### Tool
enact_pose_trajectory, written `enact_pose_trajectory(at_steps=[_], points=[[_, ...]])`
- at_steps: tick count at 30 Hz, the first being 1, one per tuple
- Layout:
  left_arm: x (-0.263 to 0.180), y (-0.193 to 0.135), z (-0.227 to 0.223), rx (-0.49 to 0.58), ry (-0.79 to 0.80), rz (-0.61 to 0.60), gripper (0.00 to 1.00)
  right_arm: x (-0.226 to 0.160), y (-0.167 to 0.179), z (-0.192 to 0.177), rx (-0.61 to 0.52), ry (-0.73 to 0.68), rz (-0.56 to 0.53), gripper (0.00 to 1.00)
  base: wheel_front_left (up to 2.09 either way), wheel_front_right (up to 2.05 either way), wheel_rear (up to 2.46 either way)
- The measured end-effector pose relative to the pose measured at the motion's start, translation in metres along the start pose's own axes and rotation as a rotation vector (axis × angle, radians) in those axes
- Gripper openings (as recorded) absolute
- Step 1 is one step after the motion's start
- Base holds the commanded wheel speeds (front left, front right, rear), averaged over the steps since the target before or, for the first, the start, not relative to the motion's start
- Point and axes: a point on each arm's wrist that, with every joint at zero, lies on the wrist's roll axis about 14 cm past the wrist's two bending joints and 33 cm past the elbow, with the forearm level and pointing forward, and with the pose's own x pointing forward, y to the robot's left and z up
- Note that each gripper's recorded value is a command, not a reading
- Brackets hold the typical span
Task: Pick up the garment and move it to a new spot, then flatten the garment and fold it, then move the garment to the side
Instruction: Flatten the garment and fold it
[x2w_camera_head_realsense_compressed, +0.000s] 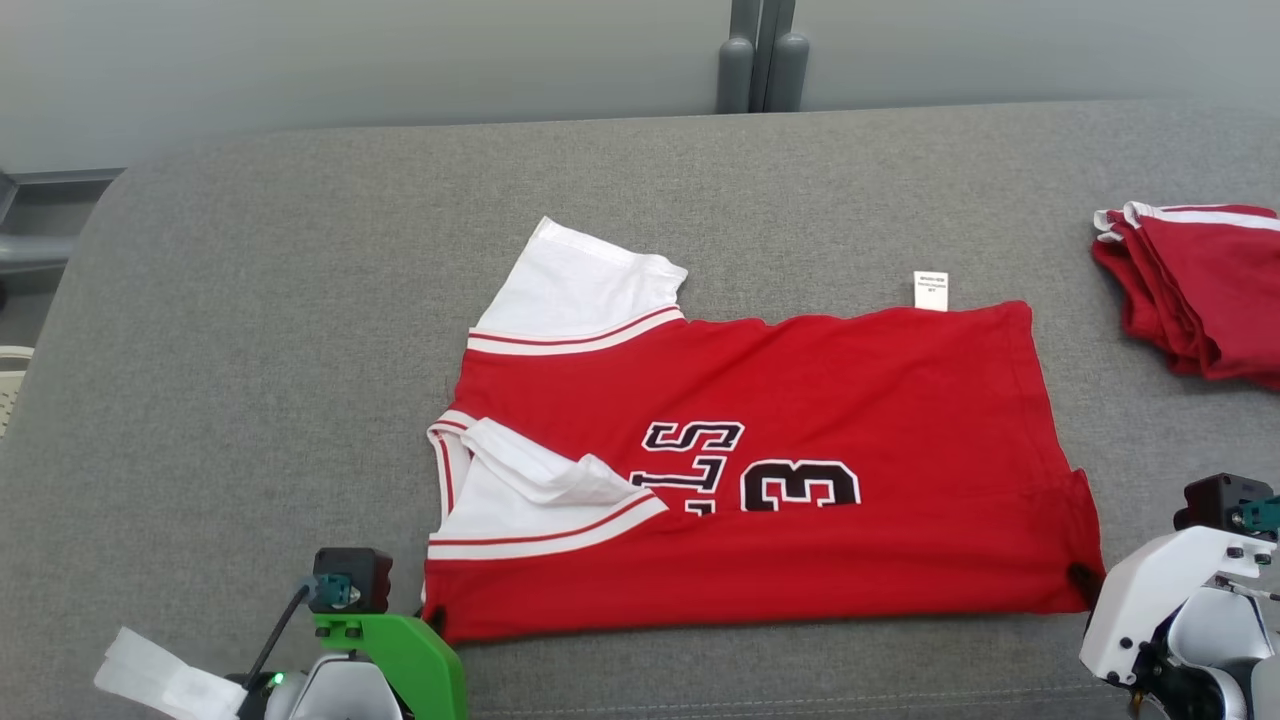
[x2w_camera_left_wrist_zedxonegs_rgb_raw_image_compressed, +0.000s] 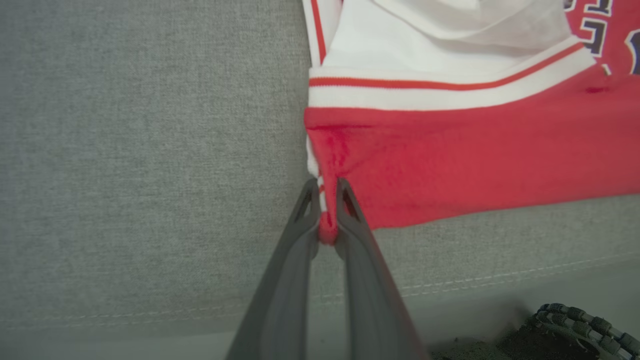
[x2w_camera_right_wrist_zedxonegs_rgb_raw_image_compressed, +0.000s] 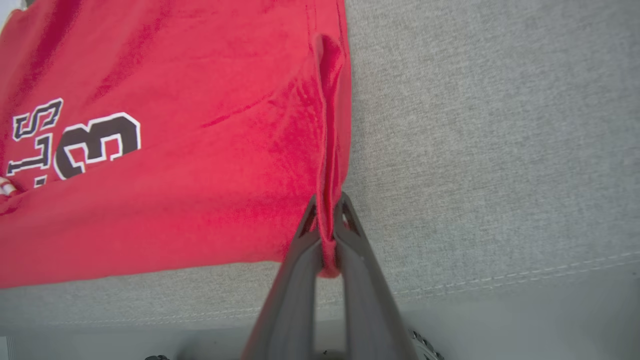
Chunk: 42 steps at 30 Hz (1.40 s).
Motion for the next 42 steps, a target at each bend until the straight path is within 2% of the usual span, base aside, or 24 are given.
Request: enact_pose_trajectory(at_steps=[1, 2, 3, 4, 5, 6, 7, 15, 17, 18, 25, 29, 32, 36, 39, 42], points=[[0.0, 0.0, -0.003, 0.0, 0.008, -0.001, 0.0, 0.001, 0.001, -0.002, -0.003, 0.006, 0.001, 0.0, 0.0, 0.0, 0.0], [0.0, -0.001, -0.005, -0.001, 0.013, 0.0, 0.0, 0.001, 0.002, -0.005, -0.008, 0.016, 0.004, 0.05, 0.0, 0.0, 0.0], [0.0, 0.0, -0.008, 0.002, 0.025, 0.002, 0.0, 0.002, 0.004, -0.008, -0.011, 0.026, 0.007, 0.78, 0.0, 0.0, 0.0], [0.0, 0.0, -0.011, 0.006, 0.033, 0.003, 0.0, 0.003, 0.003, -0.011, -0.01, 0.036, 0.006, 1.0, 0.0, 0.0, 0.0], [-0.001, 0.001, -0.011, 0.01, 0.031, 0.006, 0.18, 0.004, 0.002, -0.013, -0.011, 0.042, 0.002, 1.0, 0.0, 0.0, 0.0], [-0.001, 0.001, -0.012, 0.015, 0.032, 0.008, 0.76, 0.004, 0.001, -0.013, -0.014, 0.043, -0.002, 1.0, 0.0, 0.0, 0.0], [-0.001, 0.003, -0.012, 0.018, 0.026, 0.018, 1.0, 0.005, 0.001, -0.014, -0.018, 0.042, -0.005, 1.0, 0.0, 0.0, 0.0], [-0.006, 0.01, 0.001, -0.008, -0.083, 0.054, 1.0, 0.006, 0.0, 0.0, -0.019, -0.056, -0.01, 1.0, 0.0, 0.0, 0.0], [-0.011, 0.02, 0.018, -0.042, -0.186, 0.099, 1.0, 0.003, -0.003, 0.007, -0.004, -0.102, -0.013, 1.0, 0.0, 0.0, 0.0], [-0.011, 0.02, 0.018, -0.042, -0.186, 0.099, 1.0, 0.003, -0.003, 0.007, -0.004, -0.102, -0.013, 1.0, 0.0, 0.0, 0.0], [-0.038, 0.03, 0.063, -0.035, -0.519, 0.147, 1.0, -0.014, -0.005, 0.03, 0.026, -0.297, -0.003, 1.0, 0.0, 0.0, 0.0], [-0.057, 0.029, 0.086, -0.047, -0.687, 0.138, 1.0, -0.024, 0.016, 0.05, 0.017, -0.445, 0.065, 1.0, 0.0, 0.0, 0.0], [-0.066, 0.027, 0.099, -0.057, -0.751, 0.126, 1.0, -0.028, 0.033, 0.057, 0.004, -0.52, 0.111, 1.0, 0.0, 0.0, 0.0], [-0.088, 0.012, 0.131, -0.034, -0.89, 0.054, 1.0, -0.037, 0.063, 0.07, -0.053, -0.646, 0.187, 1.0, 0.0, 0.0, 0.0], [-0.099, -0.001, 0.141, 0.006, -0.947, -0.01, 1.0, -0.04, 0.078, 0.069, -0.086, -0.679, 0.221, 1.0, 0.0, 0.0, 0.0], [-0.1, -0.001, 0.137, 0.03, -0.952, -0.007, 1.0, -0.04, 0.082, 0.067, -0.088, -0.693, 0.235, 1.0, 0.0, 0.0, 0.0]])
